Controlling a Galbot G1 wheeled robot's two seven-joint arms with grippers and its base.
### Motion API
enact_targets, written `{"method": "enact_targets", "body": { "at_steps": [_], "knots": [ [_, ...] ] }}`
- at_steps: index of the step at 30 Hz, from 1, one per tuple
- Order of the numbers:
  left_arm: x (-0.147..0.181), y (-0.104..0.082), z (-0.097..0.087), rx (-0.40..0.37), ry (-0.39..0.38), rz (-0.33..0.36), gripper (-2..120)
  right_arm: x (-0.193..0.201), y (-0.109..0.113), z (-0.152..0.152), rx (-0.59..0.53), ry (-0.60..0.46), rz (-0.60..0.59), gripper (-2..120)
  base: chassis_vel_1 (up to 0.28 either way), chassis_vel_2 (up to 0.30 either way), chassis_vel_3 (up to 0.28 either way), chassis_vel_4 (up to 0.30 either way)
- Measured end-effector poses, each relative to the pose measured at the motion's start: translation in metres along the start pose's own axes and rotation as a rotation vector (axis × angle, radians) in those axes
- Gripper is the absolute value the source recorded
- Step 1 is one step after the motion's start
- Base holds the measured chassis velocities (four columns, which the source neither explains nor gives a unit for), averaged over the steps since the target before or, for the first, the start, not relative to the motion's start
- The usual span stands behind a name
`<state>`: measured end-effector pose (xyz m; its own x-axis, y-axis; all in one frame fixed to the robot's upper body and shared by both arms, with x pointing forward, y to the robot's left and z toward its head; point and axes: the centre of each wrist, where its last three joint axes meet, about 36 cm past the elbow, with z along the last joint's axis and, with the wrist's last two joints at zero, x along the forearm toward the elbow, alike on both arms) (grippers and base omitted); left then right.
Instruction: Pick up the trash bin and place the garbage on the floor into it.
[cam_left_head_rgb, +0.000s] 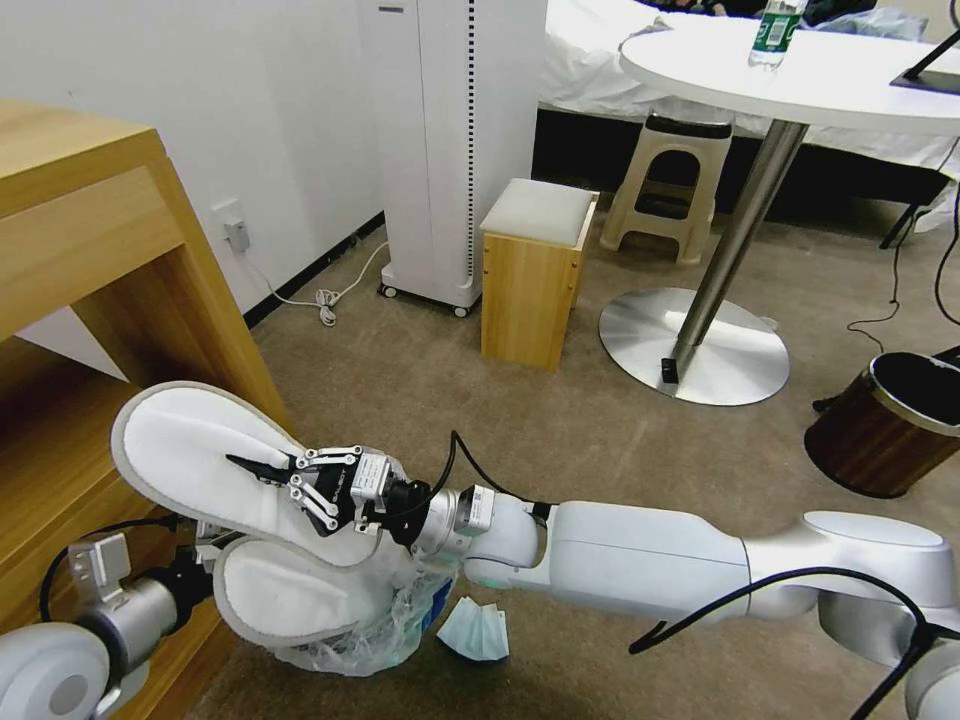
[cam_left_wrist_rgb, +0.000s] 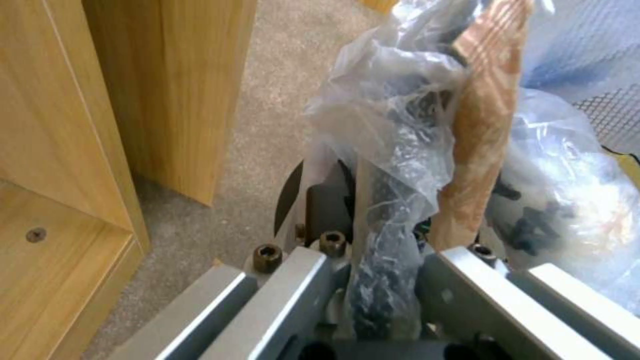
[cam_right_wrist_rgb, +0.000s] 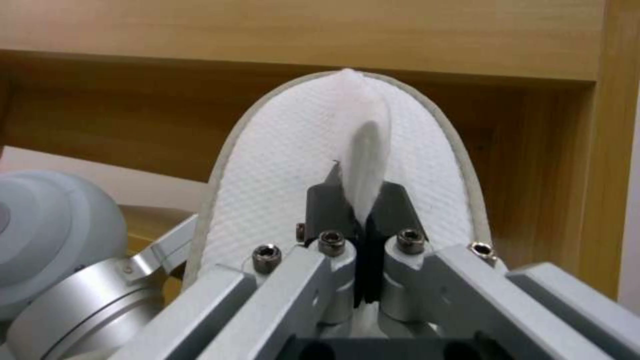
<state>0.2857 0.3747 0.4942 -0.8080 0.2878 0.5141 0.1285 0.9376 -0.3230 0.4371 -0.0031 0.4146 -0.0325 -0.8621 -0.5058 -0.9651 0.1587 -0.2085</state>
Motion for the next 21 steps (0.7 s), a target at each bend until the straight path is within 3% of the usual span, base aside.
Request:
{"method": "enact_targets", "body": {
  "at_steps": [21],
  "knots": [
    [0.006, -0.008, -0.005, 0.009, -0.023, 0.017, 0, 0.02, 0.0, 0.0, 0.015, 0.041, 0.006, 1, 0.0, 0.0, 0.0, 0.0]
  ]
}}
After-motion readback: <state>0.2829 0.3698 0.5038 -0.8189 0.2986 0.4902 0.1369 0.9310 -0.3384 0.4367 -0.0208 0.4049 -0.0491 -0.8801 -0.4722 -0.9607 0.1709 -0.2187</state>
